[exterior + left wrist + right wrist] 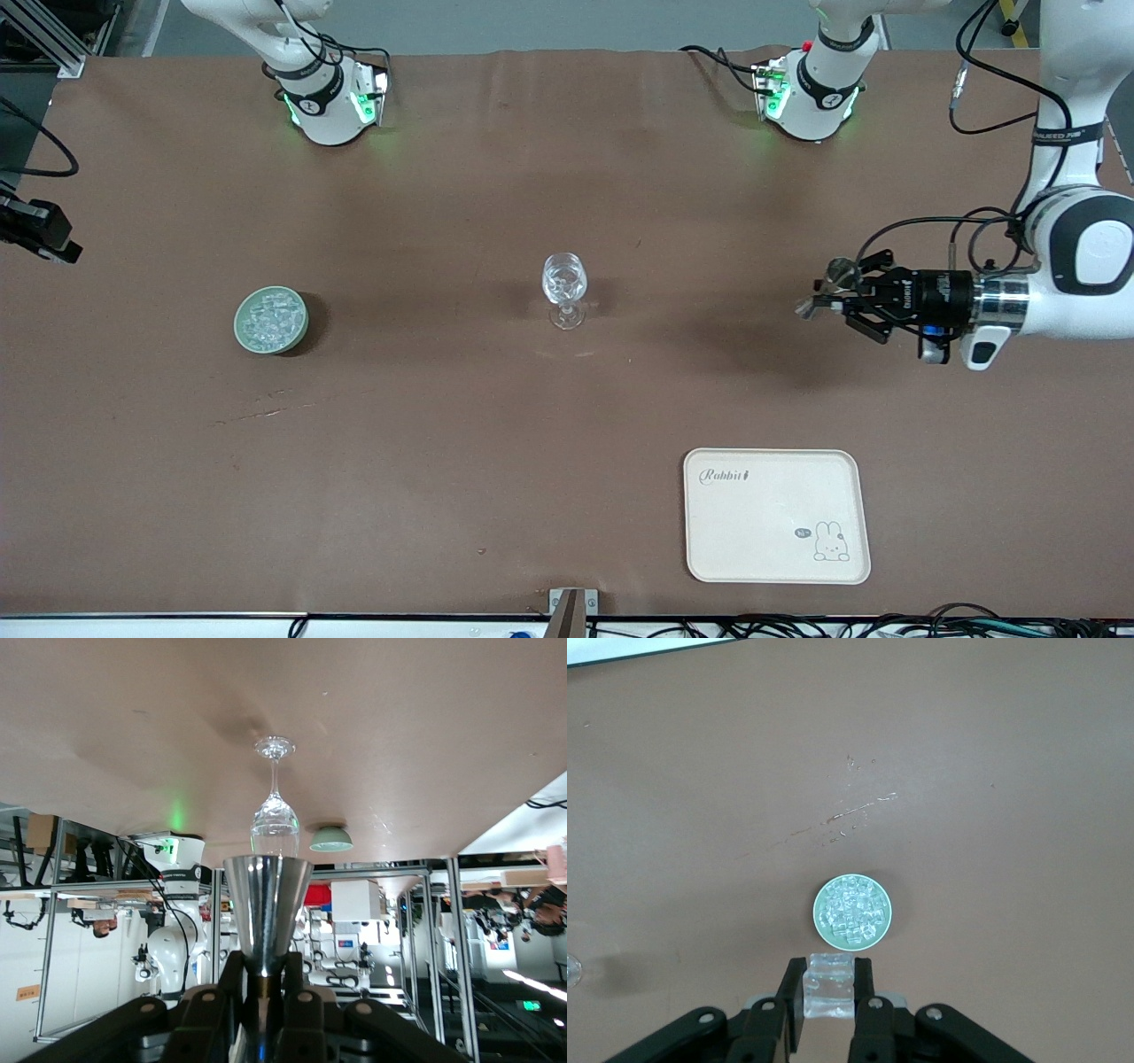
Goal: Pour wine and add ice with both arms
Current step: 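Carry the silver jigger with the left gripper over the wine glass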
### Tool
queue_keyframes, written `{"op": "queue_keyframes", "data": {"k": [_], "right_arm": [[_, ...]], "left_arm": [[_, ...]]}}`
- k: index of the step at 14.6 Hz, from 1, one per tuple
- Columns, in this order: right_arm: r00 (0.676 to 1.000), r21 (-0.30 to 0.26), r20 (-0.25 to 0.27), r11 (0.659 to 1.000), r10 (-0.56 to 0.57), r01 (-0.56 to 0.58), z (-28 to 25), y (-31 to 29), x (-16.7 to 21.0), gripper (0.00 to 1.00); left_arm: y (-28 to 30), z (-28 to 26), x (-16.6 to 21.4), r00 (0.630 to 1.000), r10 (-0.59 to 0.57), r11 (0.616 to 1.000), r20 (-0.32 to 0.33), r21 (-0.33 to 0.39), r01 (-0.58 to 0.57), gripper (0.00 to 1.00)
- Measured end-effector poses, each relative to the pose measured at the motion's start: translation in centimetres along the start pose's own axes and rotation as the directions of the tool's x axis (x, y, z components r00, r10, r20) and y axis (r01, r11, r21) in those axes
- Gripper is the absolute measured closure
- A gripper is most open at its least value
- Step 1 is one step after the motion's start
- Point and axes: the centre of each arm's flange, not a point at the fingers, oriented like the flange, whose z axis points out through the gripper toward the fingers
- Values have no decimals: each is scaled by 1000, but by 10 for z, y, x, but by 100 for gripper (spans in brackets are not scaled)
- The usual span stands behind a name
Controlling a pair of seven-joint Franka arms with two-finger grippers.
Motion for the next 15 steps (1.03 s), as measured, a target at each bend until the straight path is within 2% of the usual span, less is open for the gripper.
{"op": "queue_keyframes", "data": {"k": [3, 7, 15], "right_arm": [[1000, 0, 0, 1000, 0, 0, 0, 0, 0, 74], [1000, 0, 1, 1000, 0, 0, 0, 0, 0, 74], [1000, 1, 4, 1000, -2, 2, 0, -1, 0, 74]], "left_arm": [[10, 42, -21, 999, -4, 999, -55, 42, 6, 79], [22, 92, -42, 995, -22, 999, -102, 36, 26, 79], [32, 191, -54, 984, 39, 999, -171, 36, -33, 79]]}}
